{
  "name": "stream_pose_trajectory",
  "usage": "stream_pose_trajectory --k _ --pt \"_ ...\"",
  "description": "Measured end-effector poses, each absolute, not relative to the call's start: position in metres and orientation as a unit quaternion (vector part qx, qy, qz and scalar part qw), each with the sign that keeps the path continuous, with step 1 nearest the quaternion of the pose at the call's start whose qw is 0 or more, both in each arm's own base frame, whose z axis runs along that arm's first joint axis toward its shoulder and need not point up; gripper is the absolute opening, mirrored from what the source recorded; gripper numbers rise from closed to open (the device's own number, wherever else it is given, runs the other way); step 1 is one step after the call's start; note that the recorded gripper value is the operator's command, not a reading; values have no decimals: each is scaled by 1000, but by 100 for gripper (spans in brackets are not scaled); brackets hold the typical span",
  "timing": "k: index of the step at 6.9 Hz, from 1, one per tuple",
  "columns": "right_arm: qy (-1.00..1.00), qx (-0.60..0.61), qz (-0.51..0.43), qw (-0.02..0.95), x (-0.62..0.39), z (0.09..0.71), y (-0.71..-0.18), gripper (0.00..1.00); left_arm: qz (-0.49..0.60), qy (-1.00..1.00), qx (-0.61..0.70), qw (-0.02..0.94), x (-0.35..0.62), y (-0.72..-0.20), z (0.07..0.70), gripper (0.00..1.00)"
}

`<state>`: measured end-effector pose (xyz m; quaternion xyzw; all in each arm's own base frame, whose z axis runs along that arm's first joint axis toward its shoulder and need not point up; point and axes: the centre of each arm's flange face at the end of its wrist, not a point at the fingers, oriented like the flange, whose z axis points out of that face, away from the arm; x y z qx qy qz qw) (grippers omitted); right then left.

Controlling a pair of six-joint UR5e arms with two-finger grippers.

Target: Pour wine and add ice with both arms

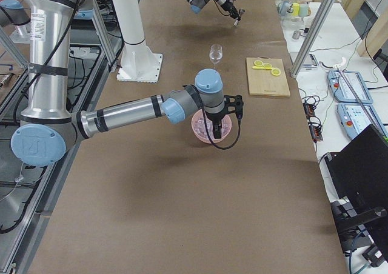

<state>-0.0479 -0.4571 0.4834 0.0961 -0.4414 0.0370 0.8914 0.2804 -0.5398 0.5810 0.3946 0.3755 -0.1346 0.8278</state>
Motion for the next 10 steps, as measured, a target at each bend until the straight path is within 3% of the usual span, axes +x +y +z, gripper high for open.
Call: stream_pose_trajectory --k 1,2,6,10 --pt "-442 96 34 891 -51 482 -459 99 -136 372 390 831 280 -540 589 18" --pt "-442 96 32 891 -54 482 -462 99 -136 369 387 834 280 -539 596 99" --pt "-442 90 27 892 -65 483 -469 99 -133 377 390 829 279 -537 595 98" --pt "-441 87 25 893 -72 486 -476 99 -132 388 395 822 239 -490 616 98"
